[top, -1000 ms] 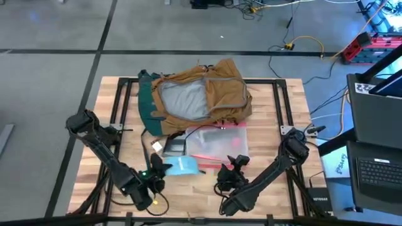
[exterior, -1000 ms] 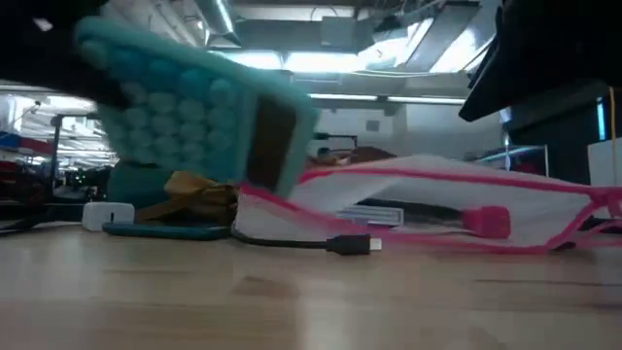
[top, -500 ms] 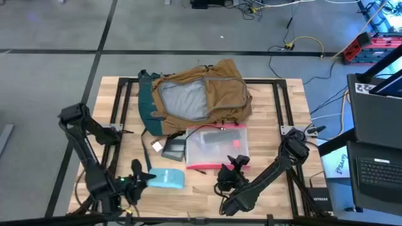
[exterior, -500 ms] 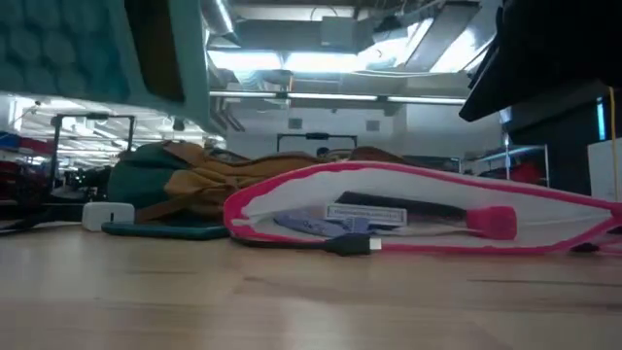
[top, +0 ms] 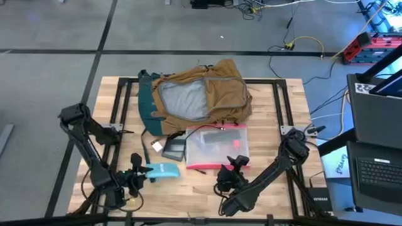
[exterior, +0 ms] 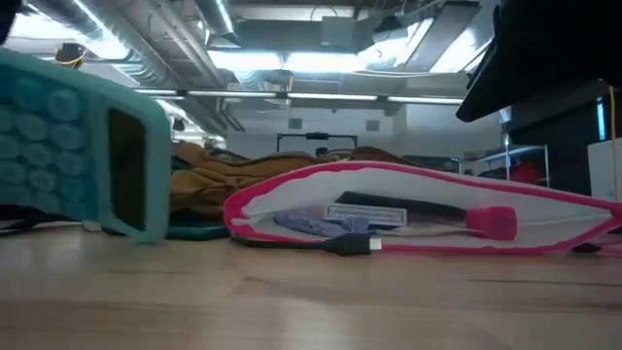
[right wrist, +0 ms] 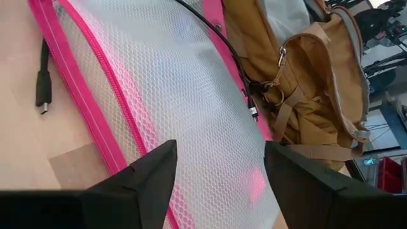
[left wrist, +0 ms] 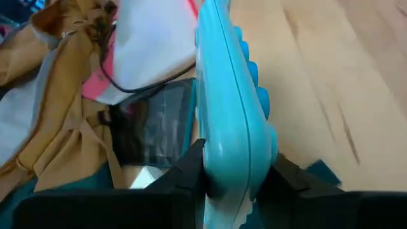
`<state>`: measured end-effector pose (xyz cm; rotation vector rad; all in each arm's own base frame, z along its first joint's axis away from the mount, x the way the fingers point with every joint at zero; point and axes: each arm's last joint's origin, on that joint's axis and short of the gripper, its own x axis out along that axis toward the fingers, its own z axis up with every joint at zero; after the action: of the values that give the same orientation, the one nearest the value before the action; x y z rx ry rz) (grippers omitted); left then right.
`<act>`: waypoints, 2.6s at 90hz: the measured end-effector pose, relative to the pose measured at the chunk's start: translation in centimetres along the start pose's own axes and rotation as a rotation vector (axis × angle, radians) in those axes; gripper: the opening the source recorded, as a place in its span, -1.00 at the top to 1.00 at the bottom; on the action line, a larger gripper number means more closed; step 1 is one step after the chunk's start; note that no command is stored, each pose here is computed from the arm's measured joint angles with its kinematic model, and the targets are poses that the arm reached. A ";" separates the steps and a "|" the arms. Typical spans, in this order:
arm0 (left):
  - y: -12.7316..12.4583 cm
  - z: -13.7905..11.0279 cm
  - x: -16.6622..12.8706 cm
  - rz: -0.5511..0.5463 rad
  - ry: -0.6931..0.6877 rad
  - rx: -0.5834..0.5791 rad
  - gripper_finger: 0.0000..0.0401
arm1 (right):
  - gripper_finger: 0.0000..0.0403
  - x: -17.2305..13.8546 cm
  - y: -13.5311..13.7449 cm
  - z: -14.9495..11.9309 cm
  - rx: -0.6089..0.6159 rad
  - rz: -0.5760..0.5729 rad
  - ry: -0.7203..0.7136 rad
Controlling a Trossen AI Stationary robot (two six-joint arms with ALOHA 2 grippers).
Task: Unpack backpack
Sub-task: Remove the blue calculator from the pink zipper pouch, then remove the blue chocolate bar from the pink zipper pouch
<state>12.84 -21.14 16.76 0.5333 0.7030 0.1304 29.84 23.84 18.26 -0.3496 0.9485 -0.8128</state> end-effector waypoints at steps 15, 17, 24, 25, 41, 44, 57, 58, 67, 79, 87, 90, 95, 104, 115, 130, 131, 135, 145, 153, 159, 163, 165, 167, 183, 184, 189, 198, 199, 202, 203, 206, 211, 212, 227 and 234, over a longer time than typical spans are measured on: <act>0.0 -0.3 0.4 0.006 -0.003 -0.020 0.26 | -0.10 0.0 0.0 0.0 0.000 -0.002 -0.004; 0.0 -0.3 0.4 0.006 -0.003 -0.023 0.20 | -0.10 0.0 0.0 0.0 0.000 -0.002 -0.005; 0.0 -0.4 0.5 0.006 -0.006 -0.031 0.00 | -0.10 0.0 0.0 0.0 0.000 -0.003 -0.007; 0.0 -0.4 0.5 0.006 -0.006 -0.032 -0.03 | -0.10 0.0 0.0 0.0 0.000 -0.003 -0.007; 0.0 -0.3 0.6 -0.005 0.004 -0.048 -0.22 | -0.10 0.1 0.0 0.1 0.004 -0.001 -0.008; -0.1 -0.3 0.5 -0.013 0.009 -0.050 -0.23 | -0.10 0.1 0.0 0.1 0.004 -0.001 -0.008; -0.2 0.6 0.0 -0.030 0.001 -0.024 -0.24 | -0.10 0.1 0.0 0.1 0.005 0.000 -0.008; -0.2 0.6 0.0 -0.031 0.000 -0.019 -0.24 | -0.10 0.1 0.0 0.1 0.005 0.000 -0.008; -0.2 1.5 -0.4 -0.033 -0.024 0.012 -0.24 | -0.10 0.1 0.0 0.1 0.006 0.000 -0.008; 0.0 2.5 -0.3 0.055 -0.116 0.035 -0.25 | -0.10 0.1 0.0 0.1 0.007 0.001 -0.008; 0.5 3.4 0.6 0.102 -0.133 0.034 -0.25 | -0.10 0.1 0.0 0.1 0.007 -0.001 -0.016; 0.7 3.8 1.1 0.113 -0.130 0.022 -0.25 | -0.10 0.1 0.0 0.1 0.009 -0.002 -0.023; 1.2 4.5 2.3 0.117 -0.115 0.011 -0.25 | -0.10 0.1 0.1 0.2 0.012 -0.001 -0.030; 2.0 5.9 4.6 0.089 -0.094 0.010 -0.25 | -0.10 0.1 0.1 0.2 0.017 0.000 -0.039; 3.4 7.4 7.5 0.062 -0.098 0.015 -0.25 | -0.10 0.1 0.2 0.3 0.024 0.002 -0.051; 4.5 9.0 11.7 -0.032 -0.165 0.046 -0.25 | -0.10 0.1 0.2 0.3 0.025 0.003 -0.053; 4.6 9.0 11.9 -0.035 -0.169 0.048 -0.25 | -0.10 0.1 0.2 0.3 0.025 0.002 -0.053; 4.8 9.1 13.1 -0.035 -0.178 0.053 -0.25 | -0.10 0.1 0.2 0.3 0.025 0.002 -0.054; 5.4 8.7 15.6 -0.038 -0.167 0.065 -0.25 | -0.10 0.1 0.2 0.3 0.027 0.004 -0.055; 5.7 8.2 17.3 -0.064 -0.153 0.058 -0.25 | -0.10 0.1 0.2 0.3 0.027 0.004 -0.055; 5.7 7.9 18.3 -0.086 -0.146 0.051 -0.25 | -0.10 0.1 0.2 0.3 0.028 0.004 -0.055; 5.8 7.6 18.8 -0.085 -0.138 0.046 -0.25 | -0.10 0.1 0.2 0.3 0.028 0.004 -0.055; 5.9 7.5 19.1 -0.081 -0.131 0.044 -0.25 | -0.10 0.1 0.2 0.3 0.028 0.004 -0.055; 6.0 7.4 19.4 -0.076 -0.123 0.043 -0.25 | -0.10 0.1 0.2 0.3 0.028 0.004 -0.055; 7.5 6.7 20.9 0.002 -0.073 0.007 -0.20 | -0.10 0.0 0.5 0.4 0.044 0.027 -0.062; 7.5 6.7 20.9 0.005 -0.072 0.008 -0.18 | -0.10 0.0 0.6 0.4 0.042 0.033 -0.063; 7.6 6.7 20.9 0.016 -0.071 0.018 -0.07 | -0.10 0.0 1.0 0.6 0.036 0.063 -0.069; 7.7 6.7 21.0 0.037 -0.069 0.035 0.12 | -0.10 -0.1 1.7 0.9 0.026 0.115 -0.085; 7.7 6.7 21.0 0.039 -0.069 0.037 0.14 | -0.10 -0.1 1.8 0.9 0.024 0.121 -0.087; 7.8 6.7 21.0 0.045 -0.068 0.043 0.20 | -0.10 -0.1 2.0 1.0 0.021 0.138 -0.093; 7.8 6.7 21.0 0.048 -0.068 0.045 0.22 | -0.10 -0.2 2.1 1.0 0.020 0.144 -0.095; 7.8 6.7 21.0 0.053 -0.067 0.050 0.29 | -0.10 -0.2 2.3 1.2 0.016 0.161 -0.102; 7.9 6.7 21.0 0.055 -0.069 0.049 0.46 | -0.10 -0.3 2.5 1.3 0.001 0.176 -0.113; 7.9 6.7 21.0 0.055 -0.069 0.049 0.50 | -0.10 -0.3 2.6 1.3 0.000 0.178 -0.115; 7.9 6.7 21.0 0.058 -0.070 0.042 0.95 | -0.10 -0.3 2.6 1.3 -0.002 0.181 -0.118; 7.9 6.8 21.0 0.079 -0.069 0.039 0.99 | -0.10 -0.3 2.7 1.4 0.016 0.193 -0.114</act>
<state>33.66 -11.16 12.86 0.6001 0.6187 0.1717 32.13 25.77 17.59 -0.2825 0.8540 -0.6174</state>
